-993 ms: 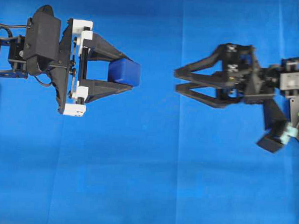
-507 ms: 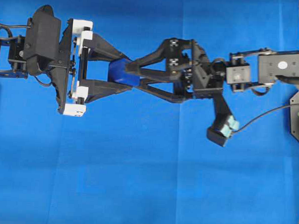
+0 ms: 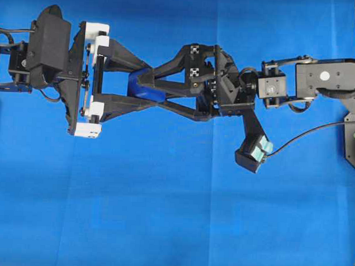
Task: Handover the blue block to the right arm after grasping it with the left arm, then place it in the designated position.
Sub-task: 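Close the right gripper on the cube and open the left gripper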
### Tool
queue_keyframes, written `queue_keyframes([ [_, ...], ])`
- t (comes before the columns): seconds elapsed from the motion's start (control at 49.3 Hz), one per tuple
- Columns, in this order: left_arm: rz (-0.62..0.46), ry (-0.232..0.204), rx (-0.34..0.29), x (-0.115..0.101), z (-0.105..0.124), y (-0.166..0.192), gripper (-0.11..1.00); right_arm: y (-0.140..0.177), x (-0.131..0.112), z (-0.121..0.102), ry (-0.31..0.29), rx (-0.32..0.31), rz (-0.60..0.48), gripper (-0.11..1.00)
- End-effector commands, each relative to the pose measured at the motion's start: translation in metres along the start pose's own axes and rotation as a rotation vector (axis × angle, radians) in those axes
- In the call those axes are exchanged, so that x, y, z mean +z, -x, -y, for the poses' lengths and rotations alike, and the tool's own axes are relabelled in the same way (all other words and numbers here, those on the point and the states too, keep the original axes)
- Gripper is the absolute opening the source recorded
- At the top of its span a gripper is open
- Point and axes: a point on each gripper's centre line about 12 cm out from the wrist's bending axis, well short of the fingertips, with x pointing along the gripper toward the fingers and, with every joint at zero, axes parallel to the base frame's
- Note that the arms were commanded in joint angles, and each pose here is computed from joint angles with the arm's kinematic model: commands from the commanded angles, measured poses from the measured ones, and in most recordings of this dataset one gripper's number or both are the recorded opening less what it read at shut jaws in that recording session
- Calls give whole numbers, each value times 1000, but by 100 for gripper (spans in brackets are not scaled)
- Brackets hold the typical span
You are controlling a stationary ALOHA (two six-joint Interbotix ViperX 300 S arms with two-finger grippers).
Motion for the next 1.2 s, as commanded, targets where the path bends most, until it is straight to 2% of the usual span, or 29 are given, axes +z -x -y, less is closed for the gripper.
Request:
queue_keyframes([
  [0.0, 34, 1, -1, 11, 0, 3, 46, 0, 2, 11, 2, -9, -13, 89],
  [0.041, 34, 1, -1, 11, 0, 3, 46, -1, 2, 10, 2, 7, -25, 83],
  [0.122, 35, 1, -1, 11, 0, 3, 46, -1, -1, 7, 2, 33, -50, 59],
  [0.162, 34, 1, -1, 11, 0, 3, 46, -1, -1, 7, 2, 37, -55, 54],
  [0.932, 46, 6, -1, 14, 0, 1, 47, -1, -2, 6, -11, 42, -63, 54],
  [0.973, 49, 6, -1, 14, 0, 1, 51, -1, -2, 6, -11, 42, -63, 54],
  [1.095, 55, 7, 1, 14, 0, 1, 83, -1, -2, 6, -11, 42, -63, 51],
  [1.176, 55, 8, 3, 14, -1, 2, 93, -1, -2, 6, -13, 42, -64, 50],
])
